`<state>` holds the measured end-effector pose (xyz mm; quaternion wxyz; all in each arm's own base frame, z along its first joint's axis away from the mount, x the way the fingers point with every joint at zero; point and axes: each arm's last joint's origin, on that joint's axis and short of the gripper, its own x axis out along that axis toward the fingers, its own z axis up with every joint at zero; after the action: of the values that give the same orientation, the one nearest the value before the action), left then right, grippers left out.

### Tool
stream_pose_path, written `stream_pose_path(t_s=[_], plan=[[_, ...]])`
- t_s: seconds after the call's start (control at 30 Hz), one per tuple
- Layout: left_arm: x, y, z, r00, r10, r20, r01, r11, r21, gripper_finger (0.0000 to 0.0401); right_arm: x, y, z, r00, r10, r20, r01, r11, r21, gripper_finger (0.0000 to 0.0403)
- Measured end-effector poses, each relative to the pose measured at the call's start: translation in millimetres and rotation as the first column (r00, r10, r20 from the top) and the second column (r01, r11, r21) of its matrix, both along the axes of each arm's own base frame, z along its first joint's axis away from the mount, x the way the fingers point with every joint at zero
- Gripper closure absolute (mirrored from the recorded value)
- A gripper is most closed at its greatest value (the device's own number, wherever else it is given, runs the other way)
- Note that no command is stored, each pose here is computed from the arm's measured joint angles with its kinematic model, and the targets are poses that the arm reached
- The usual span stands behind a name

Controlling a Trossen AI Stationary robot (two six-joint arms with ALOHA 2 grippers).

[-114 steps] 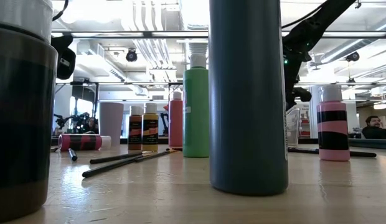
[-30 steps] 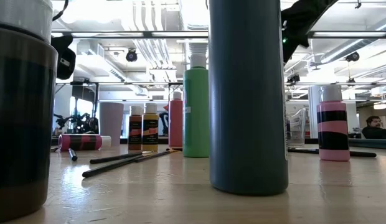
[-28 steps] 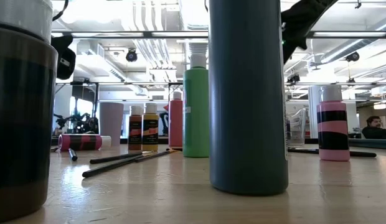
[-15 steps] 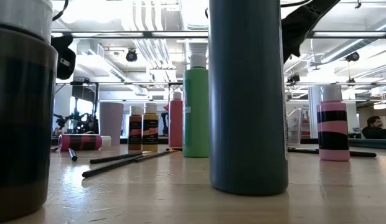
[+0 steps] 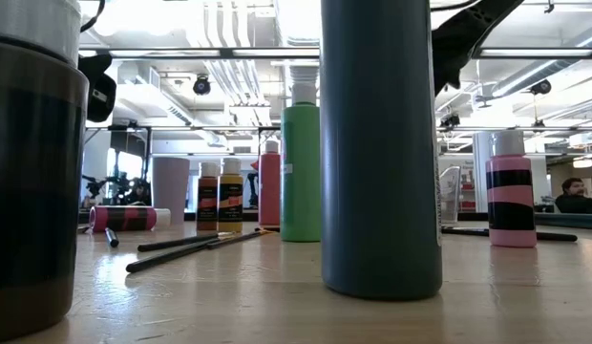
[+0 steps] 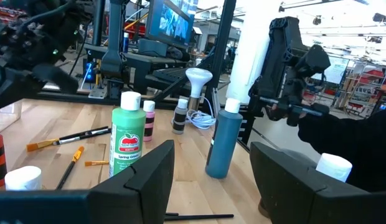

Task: Pick & Place Paint Supplies
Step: Put the blue paint bottle into the transparent bin

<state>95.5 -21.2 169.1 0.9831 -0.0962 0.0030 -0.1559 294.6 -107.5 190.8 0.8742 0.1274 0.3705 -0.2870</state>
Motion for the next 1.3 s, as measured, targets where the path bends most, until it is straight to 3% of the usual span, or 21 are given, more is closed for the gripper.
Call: stream_pose_path(t_s=[0.33, 0.53, 0.73, 0.97, 1.13, 1.3], plan=[[0.0, 0.0, 0.0, 1.000, 0.000, 0.000, 0.000, 1.000, 0.000, 0.0185, -22.3, 39.7, 59.6, 0.984, 0.113, 0.140, -0.106, 0.993, -0.058, 0.0394], [0.0, 0.0, 0.0, 1.000, 0.000, 0.000, 0.000, 1.000, 0.000, 0.0185, -47.4, 79.9, 105.5, 0.933, 0.226, 0.280, -0.179, 0.967, -0.184, 0.0394], [0.0, 0.0, 0.0, 1.000, 0.000, 0.000, 0.000, 1.000, 0.000, 0.0185, -72.9, 128.4, 132.4, 0.866, 0.339, 0.368, -0.250, 0.930, -0.270, 0.0394], [0.0, 0.0, 0.0, 1.000, 0.000, 0.000, 0.000, 1.000, 0.000, 0.0185, -81.7, 187.2, 127.9, 0.777, 0.512, 0.367, -0.447, 0.859, -0.252, 0.0394], [0.0, 0.0, 0.0, 1.000, 0.000, 0.000, 0.000, 1.000, 0.000, 0.0185, -75.9, 233.8, 110.1, 0.717, 0.630, 0.299, -0.589, 0.777, -0.222, 0.0394], [0.0, 0.0, 0.0, 1.000, 0.000, 0.000, 0.000, 1.000, 0.000, 0.0185, -64.9, 277.5, 98.5, 0.678, 0.688, 0.258, -0.666, 0.724, -0.180, 0.0394]])
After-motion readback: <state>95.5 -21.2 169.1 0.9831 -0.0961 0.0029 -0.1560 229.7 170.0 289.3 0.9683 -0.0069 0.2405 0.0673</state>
